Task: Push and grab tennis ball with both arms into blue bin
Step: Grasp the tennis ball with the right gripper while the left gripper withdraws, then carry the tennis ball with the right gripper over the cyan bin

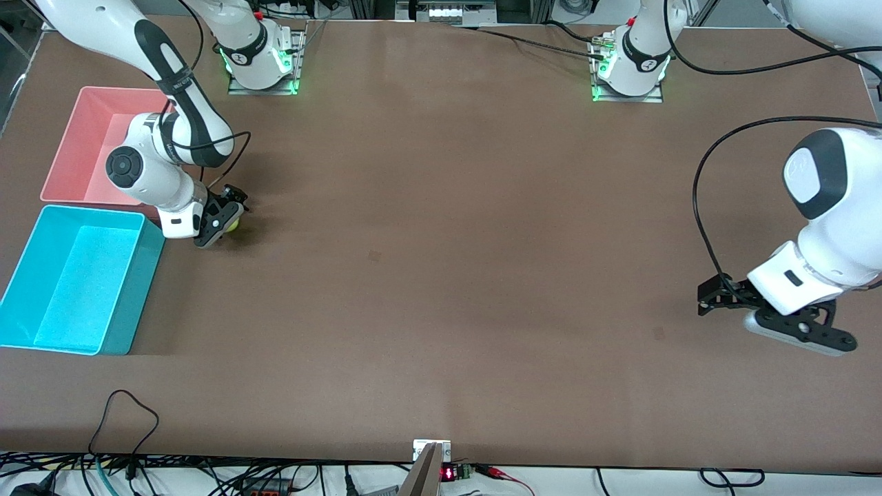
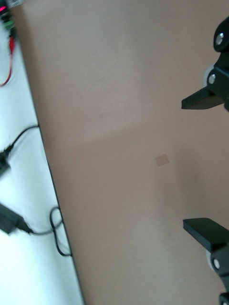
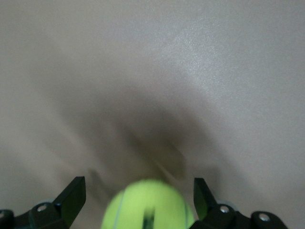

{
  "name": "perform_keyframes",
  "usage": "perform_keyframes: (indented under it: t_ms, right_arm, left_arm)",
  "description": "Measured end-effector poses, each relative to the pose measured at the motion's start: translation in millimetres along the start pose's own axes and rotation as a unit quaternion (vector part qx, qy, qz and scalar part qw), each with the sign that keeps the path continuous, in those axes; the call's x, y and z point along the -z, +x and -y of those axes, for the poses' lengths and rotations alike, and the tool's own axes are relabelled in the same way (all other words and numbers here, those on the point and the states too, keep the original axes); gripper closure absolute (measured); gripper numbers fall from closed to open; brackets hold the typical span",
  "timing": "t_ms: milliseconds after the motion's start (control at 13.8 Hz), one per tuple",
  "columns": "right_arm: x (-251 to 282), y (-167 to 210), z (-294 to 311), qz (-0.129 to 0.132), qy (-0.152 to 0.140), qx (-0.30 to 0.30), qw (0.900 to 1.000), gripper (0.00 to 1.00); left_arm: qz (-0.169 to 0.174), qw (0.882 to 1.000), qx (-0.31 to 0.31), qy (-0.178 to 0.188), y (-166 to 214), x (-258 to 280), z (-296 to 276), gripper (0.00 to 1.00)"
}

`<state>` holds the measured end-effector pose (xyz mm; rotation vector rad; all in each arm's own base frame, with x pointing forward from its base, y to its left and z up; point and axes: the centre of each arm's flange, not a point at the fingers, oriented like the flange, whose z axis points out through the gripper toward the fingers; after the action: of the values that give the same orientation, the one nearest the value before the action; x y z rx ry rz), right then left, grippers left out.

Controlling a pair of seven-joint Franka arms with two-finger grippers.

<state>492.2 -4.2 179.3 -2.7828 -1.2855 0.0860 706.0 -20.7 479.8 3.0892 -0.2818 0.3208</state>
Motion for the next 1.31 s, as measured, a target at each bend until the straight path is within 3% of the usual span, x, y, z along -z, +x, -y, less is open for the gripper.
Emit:
perform_keyframes:
  t_ms: [655,945,1309]
  right_arm:
    - [0.5,-19.7,-15.1,0.005,0.005,-0.001,1.0,0.0]
    - [20.8,-32.3,-17.4,0.025,0.034,0.016,0.999,0.0]
    - [34.5,-50.6,-26.7,0.025,0.039,0.035,0.998,0.0]
  left_arm:
    - [0.032,0.99,0.134,0.01,-32.7,79.5,24.6,0.0]
    - [0.064,0.986,0.154,0.007,-58.0,113.4,40.9,0.0]
    - [0.092,0.986,0.14,-0.002,-81.1,124.0,18.5,0.0]
